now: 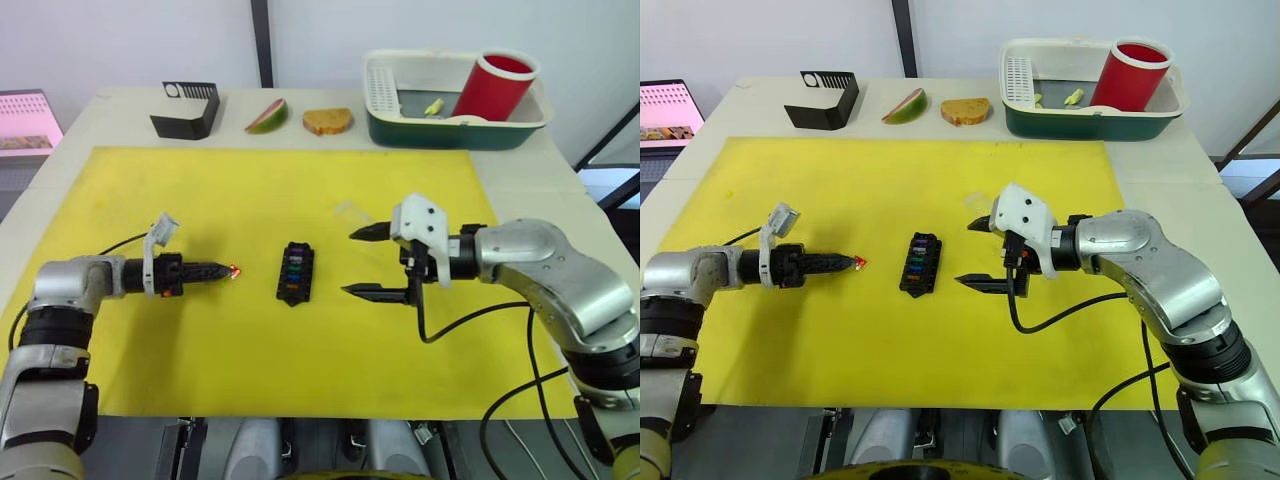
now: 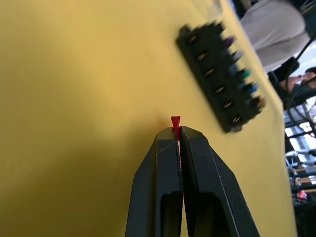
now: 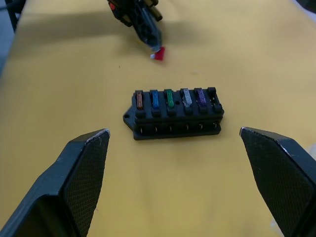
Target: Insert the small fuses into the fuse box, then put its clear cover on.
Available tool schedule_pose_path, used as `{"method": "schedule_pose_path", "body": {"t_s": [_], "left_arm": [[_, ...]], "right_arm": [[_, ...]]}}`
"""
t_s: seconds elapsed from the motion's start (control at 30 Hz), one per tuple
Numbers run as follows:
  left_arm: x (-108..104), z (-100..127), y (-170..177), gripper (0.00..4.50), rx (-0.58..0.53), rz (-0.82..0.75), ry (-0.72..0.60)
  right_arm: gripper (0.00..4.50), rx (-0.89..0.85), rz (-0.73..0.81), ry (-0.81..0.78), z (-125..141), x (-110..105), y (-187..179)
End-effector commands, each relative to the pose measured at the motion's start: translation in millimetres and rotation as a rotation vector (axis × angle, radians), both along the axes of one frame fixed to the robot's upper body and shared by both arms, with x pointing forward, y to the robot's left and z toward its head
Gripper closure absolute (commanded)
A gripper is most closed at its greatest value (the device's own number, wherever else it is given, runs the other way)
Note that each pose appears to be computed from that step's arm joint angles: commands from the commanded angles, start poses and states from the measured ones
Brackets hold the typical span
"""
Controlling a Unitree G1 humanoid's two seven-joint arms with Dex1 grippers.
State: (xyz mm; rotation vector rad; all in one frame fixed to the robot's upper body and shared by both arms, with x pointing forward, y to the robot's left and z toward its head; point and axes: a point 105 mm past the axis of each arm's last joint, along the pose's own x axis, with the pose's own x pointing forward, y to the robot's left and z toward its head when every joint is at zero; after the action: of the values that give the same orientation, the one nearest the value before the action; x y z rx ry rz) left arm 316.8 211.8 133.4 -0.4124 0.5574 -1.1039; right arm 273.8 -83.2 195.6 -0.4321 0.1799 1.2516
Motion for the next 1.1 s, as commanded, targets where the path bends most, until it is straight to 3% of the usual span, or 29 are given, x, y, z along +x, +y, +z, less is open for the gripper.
{"method": "schedule_pose_path", "body": {"t_s": [0.03,0.23,0.43,0.5,0.6,0.87,0.97,1.03,1.1], "left_arm": [[-6,63,-22,4.48,-0.091,-0.066,-0.2],[-30,104,-72,4.48,-0.148,-0.212,-0.37],[-34,118,-90,4.48,-0.157,-0.259,-0.444],[-35,118,-94,4.5,-0.151,-0.267,-0.458],[-35,117,-96,4.5,-0.154,-0.265,-0.461],[-34,117,-96,4.5,-0.157,-0.263,-0.466],[-32,118,-95,4.5,-0.157,-0.26,-0.469],[-32,117,-95,4.5,-0.156,-0.26,-0.469],[-32,117,-94,4.5,-0.156,-0.259,-0.47]], "right_arm": [[0.0,0.126,-0.034,0.082,20,4,2],[0.0,0.324,0.0,0.238,52,9,21],[0.0,0.38,0.052,0.314,71,8,35],[0.56,0.386,0.065,0.326,72,7,39],[1.85,0.391,0.06,0.344,69,7,42],[1.85,0.393,0.048,0.361,66,8,44],[2.68,0.392,0.047,0.362,65,8,45],[3.65,0.389,0.044,0.36,64,8,45],[3.65,0.387,0.044,0.359,64,8,45]]}}
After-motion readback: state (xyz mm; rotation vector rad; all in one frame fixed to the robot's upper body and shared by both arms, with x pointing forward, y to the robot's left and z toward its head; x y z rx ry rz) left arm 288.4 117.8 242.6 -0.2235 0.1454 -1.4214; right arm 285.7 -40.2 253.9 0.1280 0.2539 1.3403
